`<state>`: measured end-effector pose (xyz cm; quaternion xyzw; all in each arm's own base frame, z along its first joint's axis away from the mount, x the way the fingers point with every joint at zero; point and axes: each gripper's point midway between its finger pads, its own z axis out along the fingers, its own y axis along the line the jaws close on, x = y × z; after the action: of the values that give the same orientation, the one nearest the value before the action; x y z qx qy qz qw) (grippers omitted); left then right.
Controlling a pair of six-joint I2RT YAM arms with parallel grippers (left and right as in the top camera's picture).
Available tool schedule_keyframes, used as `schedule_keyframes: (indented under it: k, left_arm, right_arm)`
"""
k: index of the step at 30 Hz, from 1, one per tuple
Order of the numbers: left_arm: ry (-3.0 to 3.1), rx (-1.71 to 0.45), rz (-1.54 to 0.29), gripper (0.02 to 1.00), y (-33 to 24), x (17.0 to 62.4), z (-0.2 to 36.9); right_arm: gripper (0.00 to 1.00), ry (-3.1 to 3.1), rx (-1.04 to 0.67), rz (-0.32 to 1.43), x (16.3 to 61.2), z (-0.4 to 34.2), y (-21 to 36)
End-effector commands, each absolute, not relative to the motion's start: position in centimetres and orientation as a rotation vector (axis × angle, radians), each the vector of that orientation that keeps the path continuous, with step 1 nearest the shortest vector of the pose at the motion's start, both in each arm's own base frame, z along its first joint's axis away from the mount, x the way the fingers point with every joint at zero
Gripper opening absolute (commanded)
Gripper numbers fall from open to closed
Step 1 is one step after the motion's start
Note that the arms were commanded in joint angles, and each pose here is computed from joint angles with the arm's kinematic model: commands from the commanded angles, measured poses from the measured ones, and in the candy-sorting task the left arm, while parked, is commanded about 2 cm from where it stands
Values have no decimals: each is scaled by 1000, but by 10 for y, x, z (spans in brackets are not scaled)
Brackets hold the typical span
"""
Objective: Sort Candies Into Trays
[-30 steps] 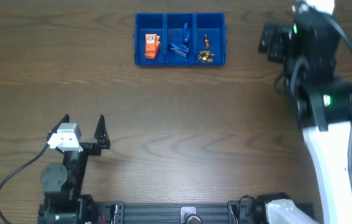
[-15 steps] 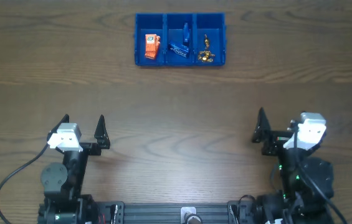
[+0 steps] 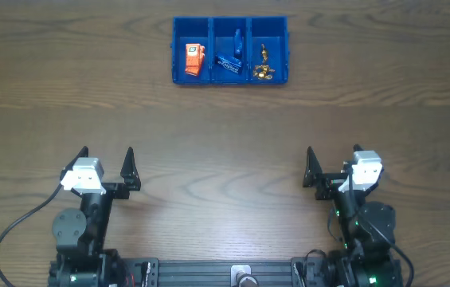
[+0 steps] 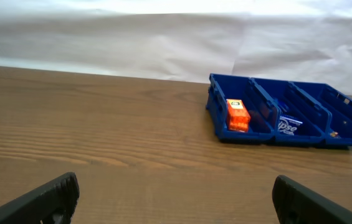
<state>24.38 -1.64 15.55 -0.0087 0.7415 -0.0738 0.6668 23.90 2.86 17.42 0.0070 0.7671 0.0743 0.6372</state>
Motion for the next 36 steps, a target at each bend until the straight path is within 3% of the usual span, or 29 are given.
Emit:
schedule_keyframes:
  k: [1, 6, 17, 36]
  left_arm:
    - [1720, -6, -169, 998, -18, 243, 139]
    - [1720, -6, -168, 998, -18, 243, 139]
    - [1720, -6, -168, 998, -18, 243, 139]
    - [1720, -6, -168, 996, -18, 243, 139]
  right_arm:
    - [998, 1740, -19, 114, 241, 166, 24]
    - [998, 1673, 45, 59, 243, 159, 2]
    - [998, 1645, -93, -124, 246, 157, -4]
    - [998, 1645, -93, -124, 246, 157, -4]
